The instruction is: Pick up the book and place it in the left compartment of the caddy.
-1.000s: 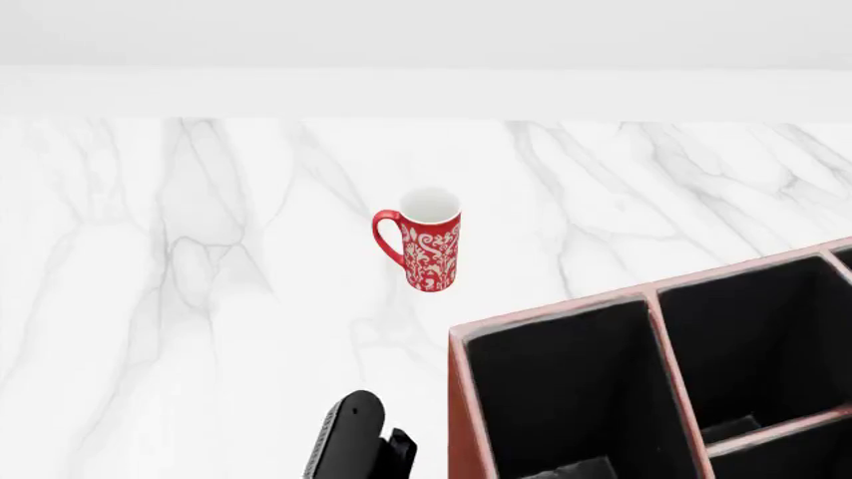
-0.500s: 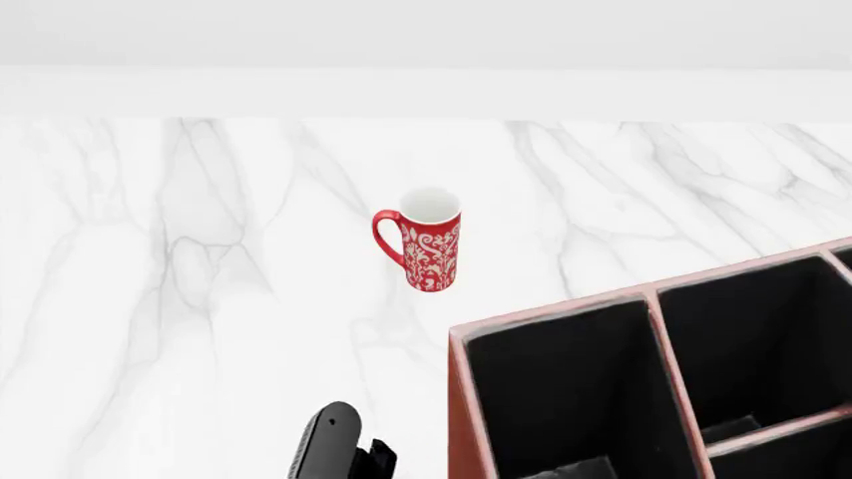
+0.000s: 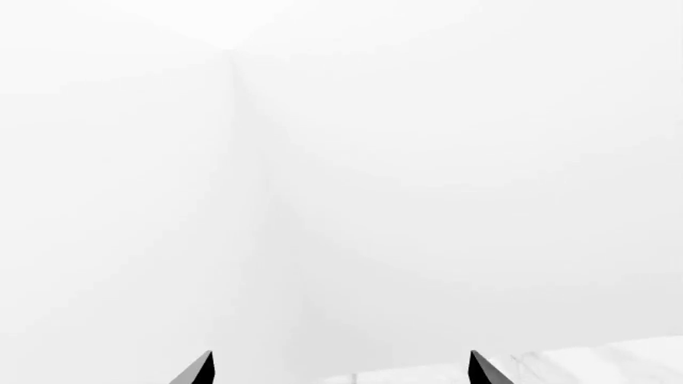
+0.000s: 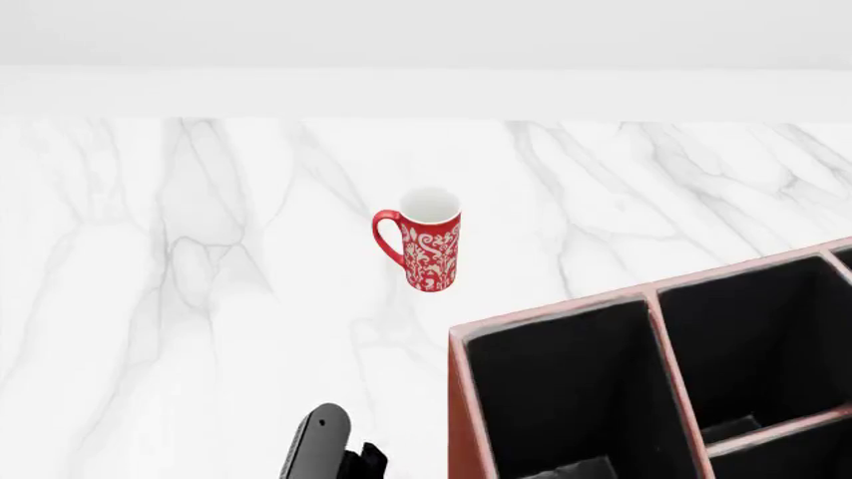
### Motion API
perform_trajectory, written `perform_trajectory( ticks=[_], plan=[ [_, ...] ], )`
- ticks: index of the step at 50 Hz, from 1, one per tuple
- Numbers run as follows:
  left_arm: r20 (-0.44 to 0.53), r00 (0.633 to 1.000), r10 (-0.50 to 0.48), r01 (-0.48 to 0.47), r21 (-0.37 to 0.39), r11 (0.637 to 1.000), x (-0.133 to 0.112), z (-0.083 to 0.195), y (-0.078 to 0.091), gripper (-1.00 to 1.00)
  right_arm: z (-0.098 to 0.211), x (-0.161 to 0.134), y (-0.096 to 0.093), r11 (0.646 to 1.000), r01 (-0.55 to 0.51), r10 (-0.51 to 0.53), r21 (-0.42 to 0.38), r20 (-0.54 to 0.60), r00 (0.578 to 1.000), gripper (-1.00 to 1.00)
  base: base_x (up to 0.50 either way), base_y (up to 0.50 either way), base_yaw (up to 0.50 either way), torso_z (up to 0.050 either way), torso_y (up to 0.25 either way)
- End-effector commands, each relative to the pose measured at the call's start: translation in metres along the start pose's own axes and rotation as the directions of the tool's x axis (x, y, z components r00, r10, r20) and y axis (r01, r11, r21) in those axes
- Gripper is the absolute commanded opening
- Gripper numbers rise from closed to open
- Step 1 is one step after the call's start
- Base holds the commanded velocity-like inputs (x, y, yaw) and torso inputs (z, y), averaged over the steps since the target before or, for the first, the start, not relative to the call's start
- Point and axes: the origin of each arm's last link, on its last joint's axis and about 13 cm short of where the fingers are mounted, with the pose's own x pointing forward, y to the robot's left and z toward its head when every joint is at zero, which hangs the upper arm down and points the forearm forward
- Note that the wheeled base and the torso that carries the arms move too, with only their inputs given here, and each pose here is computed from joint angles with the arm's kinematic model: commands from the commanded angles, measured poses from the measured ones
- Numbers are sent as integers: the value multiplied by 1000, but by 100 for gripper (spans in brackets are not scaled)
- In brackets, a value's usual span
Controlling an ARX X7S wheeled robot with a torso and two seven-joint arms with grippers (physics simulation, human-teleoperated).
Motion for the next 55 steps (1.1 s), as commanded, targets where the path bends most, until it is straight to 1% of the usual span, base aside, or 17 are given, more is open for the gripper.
perform_trajectory(
  ticks=[1, 11, 18, 44, 55],
  plan=[
    [-2, 1000, -3, 3, 2, 1000, 1, 0, -1, 100, -2, 4, -1, 1000, -1, 1, 5, 0, 1000, 100, 0, 0, 0, 0, 0],
    [-6, 1000, -3, 3, 2, 1000, 2, 0, -1, 100, -5, 9, -3, 1000, -18, 18, 8, -10, 1000, 100, 0, 0, 0, 0, 0],
    [-7, 1000, -1, 1, 1, 1000, 2, 0, -1, 100, -4, 14, -1, 999, -42, 42, 1, -1, 999, 100, 0, 0, 0, 0, 0],
    [-12, 1000, -9, 9, -4, 1000, 4, 0, -3, 100, -20, 24, -3, 997, -63, 64, 47, -21, 998, 100, 0, 0, 0, 0, 0],
    [-16, 1000, -10, 10, -1, 1000, 4, 0, -3, 100, -23, 28, -3, 996, -73, 74, 50, -24, 997, 100, 0, 0, 0, 0, 0]
  ],
)
